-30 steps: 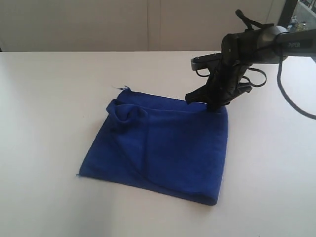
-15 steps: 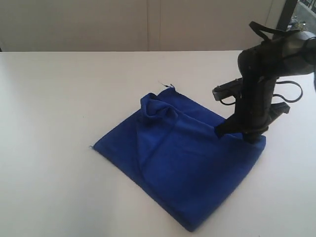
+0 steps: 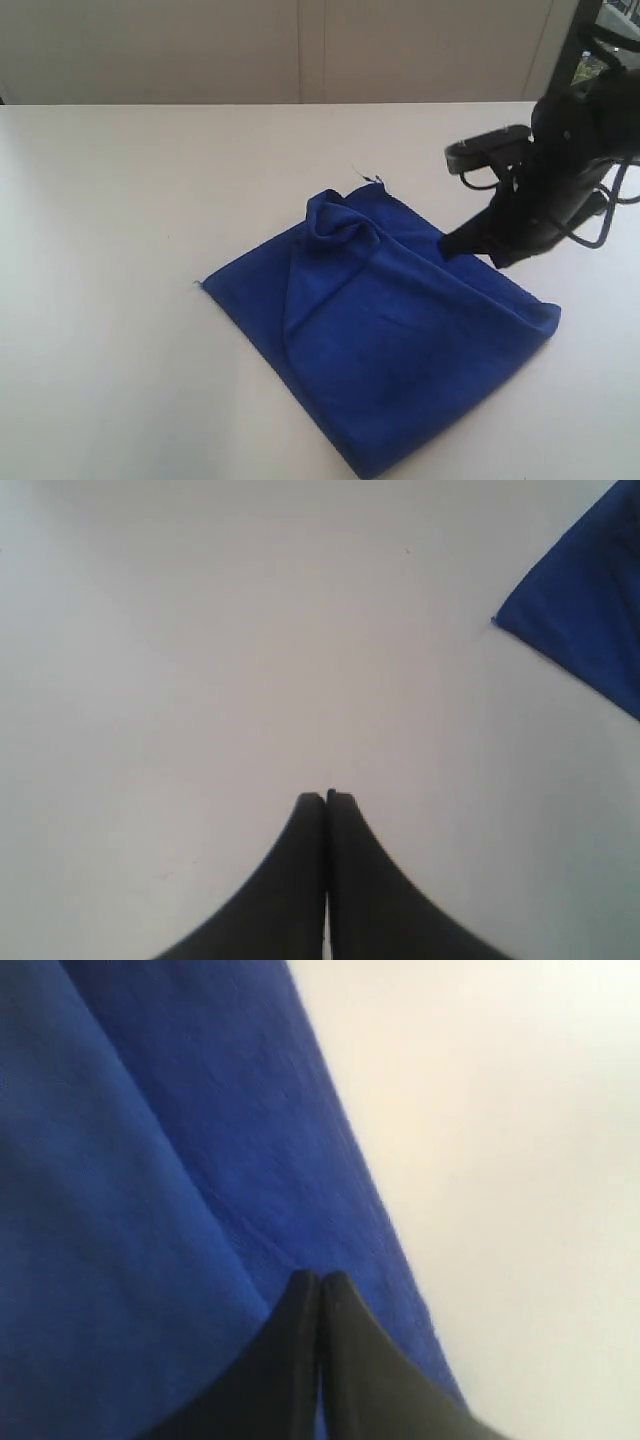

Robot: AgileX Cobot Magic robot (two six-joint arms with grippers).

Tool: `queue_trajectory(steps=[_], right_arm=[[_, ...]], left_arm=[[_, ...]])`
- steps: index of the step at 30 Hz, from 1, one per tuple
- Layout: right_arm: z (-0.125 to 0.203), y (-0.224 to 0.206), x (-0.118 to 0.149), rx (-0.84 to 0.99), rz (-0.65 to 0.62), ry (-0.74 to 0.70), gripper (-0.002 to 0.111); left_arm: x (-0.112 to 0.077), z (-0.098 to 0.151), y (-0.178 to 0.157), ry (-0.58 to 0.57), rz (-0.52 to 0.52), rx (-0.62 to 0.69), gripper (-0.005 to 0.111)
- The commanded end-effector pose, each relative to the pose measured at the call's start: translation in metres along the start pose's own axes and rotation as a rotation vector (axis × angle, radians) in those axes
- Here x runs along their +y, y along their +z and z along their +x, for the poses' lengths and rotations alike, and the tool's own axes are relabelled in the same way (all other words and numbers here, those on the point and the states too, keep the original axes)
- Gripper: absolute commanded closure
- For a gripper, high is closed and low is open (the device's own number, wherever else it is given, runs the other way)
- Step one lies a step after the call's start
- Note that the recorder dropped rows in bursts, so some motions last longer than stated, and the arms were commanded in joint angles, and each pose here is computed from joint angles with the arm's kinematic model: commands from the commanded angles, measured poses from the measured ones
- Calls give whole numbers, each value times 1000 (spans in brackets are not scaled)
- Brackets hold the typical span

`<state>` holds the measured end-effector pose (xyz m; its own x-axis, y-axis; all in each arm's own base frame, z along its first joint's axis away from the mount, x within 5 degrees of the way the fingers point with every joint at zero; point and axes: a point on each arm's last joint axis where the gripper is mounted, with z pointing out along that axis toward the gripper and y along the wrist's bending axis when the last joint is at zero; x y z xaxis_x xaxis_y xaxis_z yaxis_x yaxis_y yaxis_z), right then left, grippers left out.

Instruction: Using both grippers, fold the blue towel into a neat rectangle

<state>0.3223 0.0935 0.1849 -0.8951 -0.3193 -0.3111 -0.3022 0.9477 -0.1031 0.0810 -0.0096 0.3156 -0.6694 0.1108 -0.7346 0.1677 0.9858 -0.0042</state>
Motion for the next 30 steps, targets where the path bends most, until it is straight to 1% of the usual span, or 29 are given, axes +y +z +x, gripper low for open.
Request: queue_trajectory(steps=[1,10,14,18,21,28,30], right_arm=[[-14,-27,43,-113,-91,-91,108],[-42,-25,149,-141,-287,-215,108],[-55,-5,186,-127,-330,-240,108],[-62,17,208,-82,-357,-237,108],[-65,29,219,-57,-380,-242,108],[-67,57,233,-25,-384,-255,108],[-70,65,235,-43,-384,-242,108]], left_arm=[[-1,2,0,-13,5,5,107],[-1,2,0,-13,5,5,107],[-1,2,0,-13,5,5,107],[-1,2,0,-13,5,5,107],[-1,2,0,-13,5,5,107],[-1,2,0,-13,5,5,107],[-1,2,0,-13,5,5,107]])
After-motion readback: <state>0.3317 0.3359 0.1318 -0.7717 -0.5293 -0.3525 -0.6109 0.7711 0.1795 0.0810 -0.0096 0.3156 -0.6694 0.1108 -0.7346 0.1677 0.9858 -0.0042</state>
